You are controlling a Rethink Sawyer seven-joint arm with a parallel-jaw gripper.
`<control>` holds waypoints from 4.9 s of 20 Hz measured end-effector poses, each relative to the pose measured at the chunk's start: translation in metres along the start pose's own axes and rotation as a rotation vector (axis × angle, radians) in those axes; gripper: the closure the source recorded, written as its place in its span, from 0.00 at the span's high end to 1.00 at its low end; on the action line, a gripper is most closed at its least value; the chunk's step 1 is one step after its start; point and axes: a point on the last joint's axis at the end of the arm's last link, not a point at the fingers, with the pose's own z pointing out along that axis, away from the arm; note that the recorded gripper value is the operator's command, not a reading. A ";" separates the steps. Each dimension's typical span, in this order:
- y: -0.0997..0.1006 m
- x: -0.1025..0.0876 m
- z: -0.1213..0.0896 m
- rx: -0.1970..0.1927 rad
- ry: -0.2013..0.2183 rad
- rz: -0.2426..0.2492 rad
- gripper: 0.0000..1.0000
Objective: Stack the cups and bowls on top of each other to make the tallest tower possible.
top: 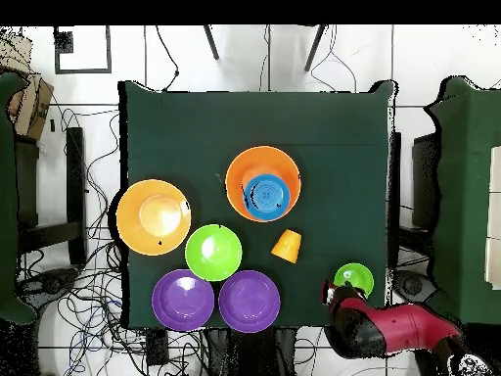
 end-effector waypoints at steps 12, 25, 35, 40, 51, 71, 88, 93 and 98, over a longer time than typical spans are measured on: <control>0.026 0.041 0.029 -0.079 0.060 0.008 0.00; 0.015 0.039 0.025 -0.071 0.042 0.029 0.00; -0.010 0.017 0.003 -0.026 -0.024 0.052 1.00; -0.020 0.011 0.000 -0.019 -0.037 0.071 1.00; -0.028 0.003 0.001 -0.036 -0.041 0.103 1.00; 0.024 0.002 0.003 -0.027 0.010 -0.034 1.00; -0.016 -0.003 -0.045 0.112 -0.018 0.030 1.00; -0.017 -0.003 -0.048 0.122 -0.017 0.031 1.00; -0.012 0.001 -0.046 0.120 -0.002 0.023 1.00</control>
